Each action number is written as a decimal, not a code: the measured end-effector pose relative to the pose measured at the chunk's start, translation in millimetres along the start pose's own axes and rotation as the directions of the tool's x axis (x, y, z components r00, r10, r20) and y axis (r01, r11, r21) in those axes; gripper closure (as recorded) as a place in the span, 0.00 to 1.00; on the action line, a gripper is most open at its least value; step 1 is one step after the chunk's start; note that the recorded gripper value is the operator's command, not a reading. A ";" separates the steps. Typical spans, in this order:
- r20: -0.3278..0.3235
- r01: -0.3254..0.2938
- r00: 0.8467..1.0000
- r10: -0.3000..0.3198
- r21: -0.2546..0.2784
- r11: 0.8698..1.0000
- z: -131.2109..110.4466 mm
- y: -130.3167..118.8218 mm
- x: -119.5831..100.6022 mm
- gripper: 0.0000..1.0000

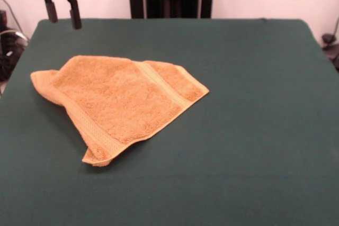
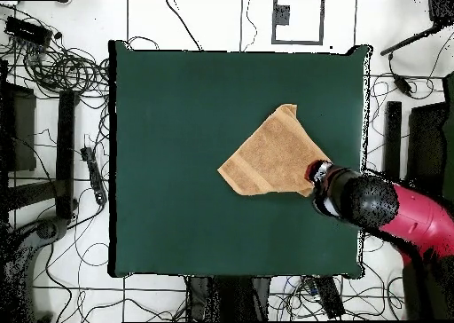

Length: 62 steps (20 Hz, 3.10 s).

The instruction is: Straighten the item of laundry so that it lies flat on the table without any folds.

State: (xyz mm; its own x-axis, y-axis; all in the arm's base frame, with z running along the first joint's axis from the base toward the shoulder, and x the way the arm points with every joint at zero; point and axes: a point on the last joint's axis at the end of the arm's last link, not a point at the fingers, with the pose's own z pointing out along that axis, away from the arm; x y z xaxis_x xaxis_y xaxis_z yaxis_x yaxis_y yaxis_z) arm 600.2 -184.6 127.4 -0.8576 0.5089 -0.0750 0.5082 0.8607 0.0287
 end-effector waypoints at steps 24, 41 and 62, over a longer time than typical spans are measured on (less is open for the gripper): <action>0.029 0.038 0.999 -0.035 -0.092 0.995 36.3 106.1 25.5 0.00; 0.098 -0.024 0.995 0.031 -0.073 0.997 -5.3 140.7 14.2 0.00; 0.093 -0.481 0.869 0.485 -0.063 0.874 -11.7 137.2 2.1 0.00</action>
State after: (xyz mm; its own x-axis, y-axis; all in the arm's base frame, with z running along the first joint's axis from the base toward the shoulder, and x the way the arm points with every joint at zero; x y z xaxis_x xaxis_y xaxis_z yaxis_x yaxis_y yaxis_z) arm 667.3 -65.3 142.9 -0.4915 0.8589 -0.1438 0.8522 0.5084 0.1237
